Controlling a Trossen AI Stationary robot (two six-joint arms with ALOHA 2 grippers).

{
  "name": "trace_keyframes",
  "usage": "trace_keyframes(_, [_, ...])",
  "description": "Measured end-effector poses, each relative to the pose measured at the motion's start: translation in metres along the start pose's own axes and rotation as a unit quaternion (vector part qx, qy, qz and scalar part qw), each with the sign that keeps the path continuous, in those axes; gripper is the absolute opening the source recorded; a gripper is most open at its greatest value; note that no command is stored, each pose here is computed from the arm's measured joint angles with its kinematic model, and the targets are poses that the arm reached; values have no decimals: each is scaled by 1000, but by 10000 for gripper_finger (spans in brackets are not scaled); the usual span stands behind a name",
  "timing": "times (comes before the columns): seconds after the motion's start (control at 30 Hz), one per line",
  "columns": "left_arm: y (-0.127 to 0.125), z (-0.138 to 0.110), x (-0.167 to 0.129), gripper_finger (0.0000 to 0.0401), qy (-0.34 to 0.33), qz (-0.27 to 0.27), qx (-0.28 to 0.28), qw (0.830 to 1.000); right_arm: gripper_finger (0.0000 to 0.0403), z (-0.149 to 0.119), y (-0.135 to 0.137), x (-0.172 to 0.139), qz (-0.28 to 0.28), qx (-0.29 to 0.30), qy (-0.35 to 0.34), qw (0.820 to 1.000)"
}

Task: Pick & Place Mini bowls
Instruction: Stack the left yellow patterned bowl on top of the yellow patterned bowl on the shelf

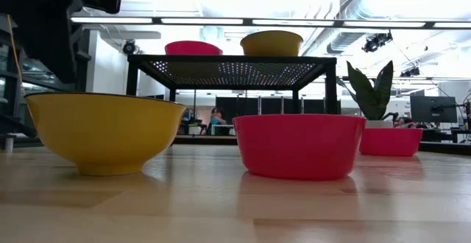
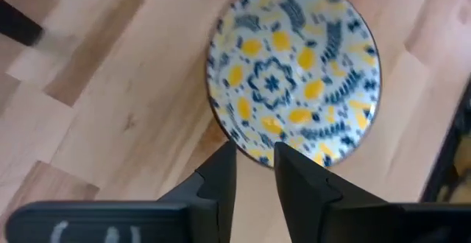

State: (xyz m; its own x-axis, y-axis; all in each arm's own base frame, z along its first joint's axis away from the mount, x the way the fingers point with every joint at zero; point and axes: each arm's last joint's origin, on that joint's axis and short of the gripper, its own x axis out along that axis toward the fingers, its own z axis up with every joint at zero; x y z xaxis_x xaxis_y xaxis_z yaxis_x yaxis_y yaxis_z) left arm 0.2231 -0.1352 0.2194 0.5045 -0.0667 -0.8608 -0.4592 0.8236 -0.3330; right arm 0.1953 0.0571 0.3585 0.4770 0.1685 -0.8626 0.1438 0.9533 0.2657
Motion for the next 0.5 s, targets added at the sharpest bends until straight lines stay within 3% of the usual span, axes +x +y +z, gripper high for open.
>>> trace_keyframes(0.17, [1, 0, 0, 144, -3, 5, 3, 1000, 129, -8, 5, 15, 4, 0, 15, 1000])
trace_keyframes(0.33, [7, 6, 2, 197, 18, 12, -71, 997, 129, -16, 10, 25, 7, 9, 25, 1000])
trace_keyframes(0.5, [12, 16, 14, 206, 69, 8, -141, 988, 129, -20, 17, 28, -2, 10, 14, 1000])
